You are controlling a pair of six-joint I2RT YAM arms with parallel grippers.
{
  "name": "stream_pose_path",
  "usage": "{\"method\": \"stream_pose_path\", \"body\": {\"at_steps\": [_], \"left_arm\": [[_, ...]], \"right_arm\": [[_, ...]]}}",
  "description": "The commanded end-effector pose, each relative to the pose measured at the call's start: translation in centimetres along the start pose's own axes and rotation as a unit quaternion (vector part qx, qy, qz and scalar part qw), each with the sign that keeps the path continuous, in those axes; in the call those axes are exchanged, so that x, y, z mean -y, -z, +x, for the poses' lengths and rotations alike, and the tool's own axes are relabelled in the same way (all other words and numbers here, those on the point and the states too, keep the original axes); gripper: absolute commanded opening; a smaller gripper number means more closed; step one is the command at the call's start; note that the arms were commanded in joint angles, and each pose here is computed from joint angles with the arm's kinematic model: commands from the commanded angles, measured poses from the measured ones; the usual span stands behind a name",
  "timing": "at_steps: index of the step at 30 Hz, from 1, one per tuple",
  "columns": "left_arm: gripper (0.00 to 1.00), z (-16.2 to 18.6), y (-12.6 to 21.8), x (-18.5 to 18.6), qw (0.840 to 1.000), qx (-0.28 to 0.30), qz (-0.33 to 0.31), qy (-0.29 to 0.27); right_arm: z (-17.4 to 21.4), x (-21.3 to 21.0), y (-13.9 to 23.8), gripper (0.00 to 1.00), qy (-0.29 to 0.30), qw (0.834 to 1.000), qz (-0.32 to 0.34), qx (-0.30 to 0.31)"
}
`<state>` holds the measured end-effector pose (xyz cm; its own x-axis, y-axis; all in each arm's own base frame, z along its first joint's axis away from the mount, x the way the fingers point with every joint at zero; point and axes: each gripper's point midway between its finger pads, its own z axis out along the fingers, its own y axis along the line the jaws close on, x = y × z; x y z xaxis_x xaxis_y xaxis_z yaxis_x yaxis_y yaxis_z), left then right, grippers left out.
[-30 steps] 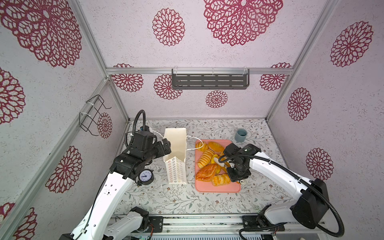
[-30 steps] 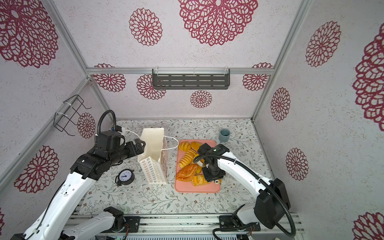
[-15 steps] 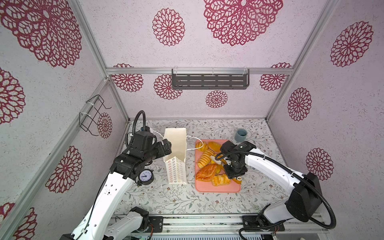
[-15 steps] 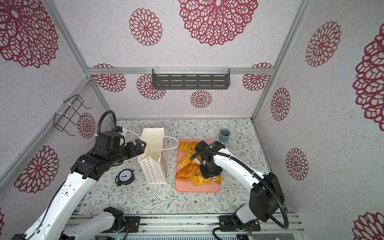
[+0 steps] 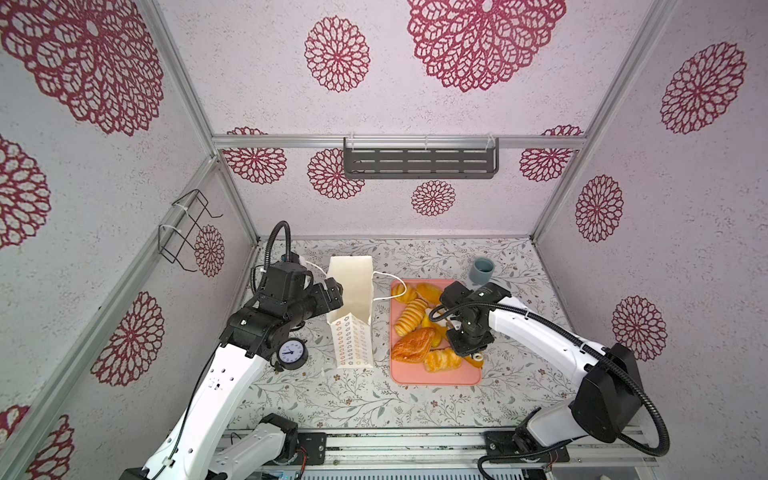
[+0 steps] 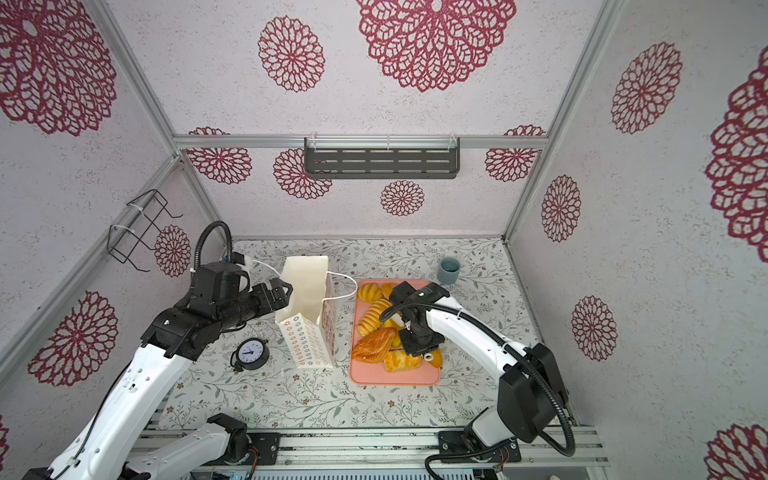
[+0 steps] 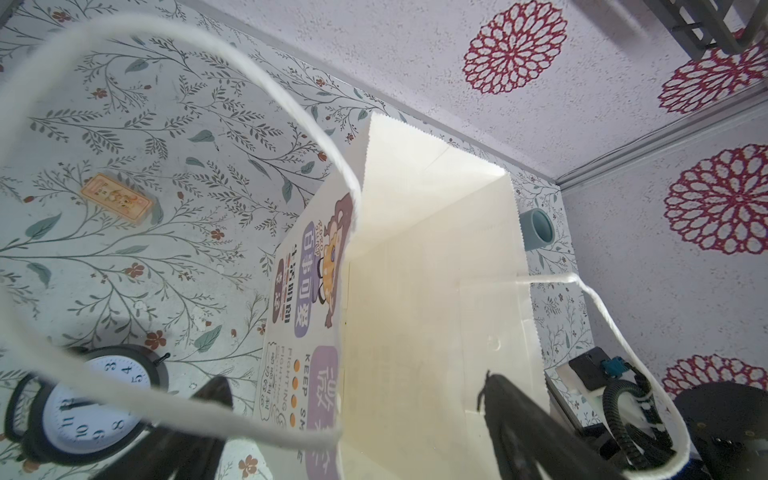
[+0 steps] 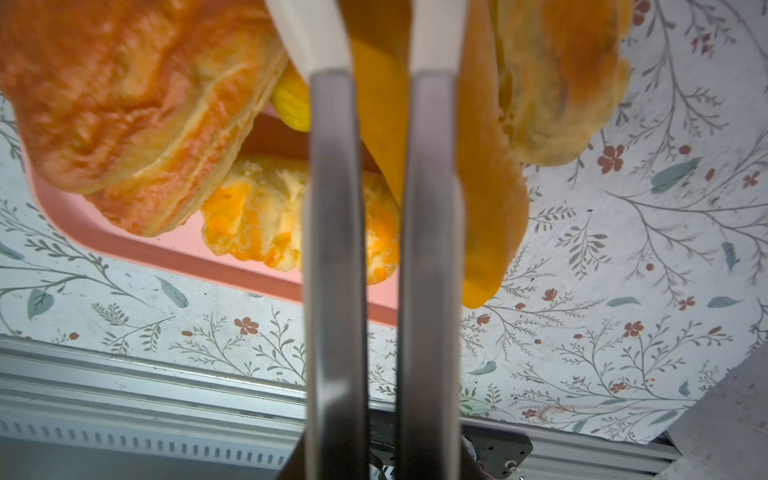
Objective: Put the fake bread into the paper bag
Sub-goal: 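Close the tongs with the right gripper around the long yellow bread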
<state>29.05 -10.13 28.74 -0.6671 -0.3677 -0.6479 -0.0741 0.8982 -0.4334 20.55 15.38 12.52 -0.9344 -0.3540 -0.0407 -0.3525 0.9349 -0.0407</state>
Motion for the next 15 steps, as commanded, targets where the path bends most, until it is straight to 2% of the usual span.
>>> {"method": "stream_pose_path", "body": {"at_steps": [1,11,15], "left_arm": [[0.97,-1.0,0.3,0.5,1.0,0.015,0.012,0.005],[0.97,-1.3,0.6,0.5,1.0,0.018,0.009,0.006],[0.97,-1.6,0.9,0.7,1.0,0.019,0.007,0.003]], "right_arm": [[-0.4,0.3,0.9,0.2,-0.002,1.0,0.005,0.02],[-2.8,0.1,4.7,0.03,-0.013,0.996,-0.01,0.089],[-3.4,-0.4,6.3,0.0,-0.018,0.993,-0.029,0.114]]}}
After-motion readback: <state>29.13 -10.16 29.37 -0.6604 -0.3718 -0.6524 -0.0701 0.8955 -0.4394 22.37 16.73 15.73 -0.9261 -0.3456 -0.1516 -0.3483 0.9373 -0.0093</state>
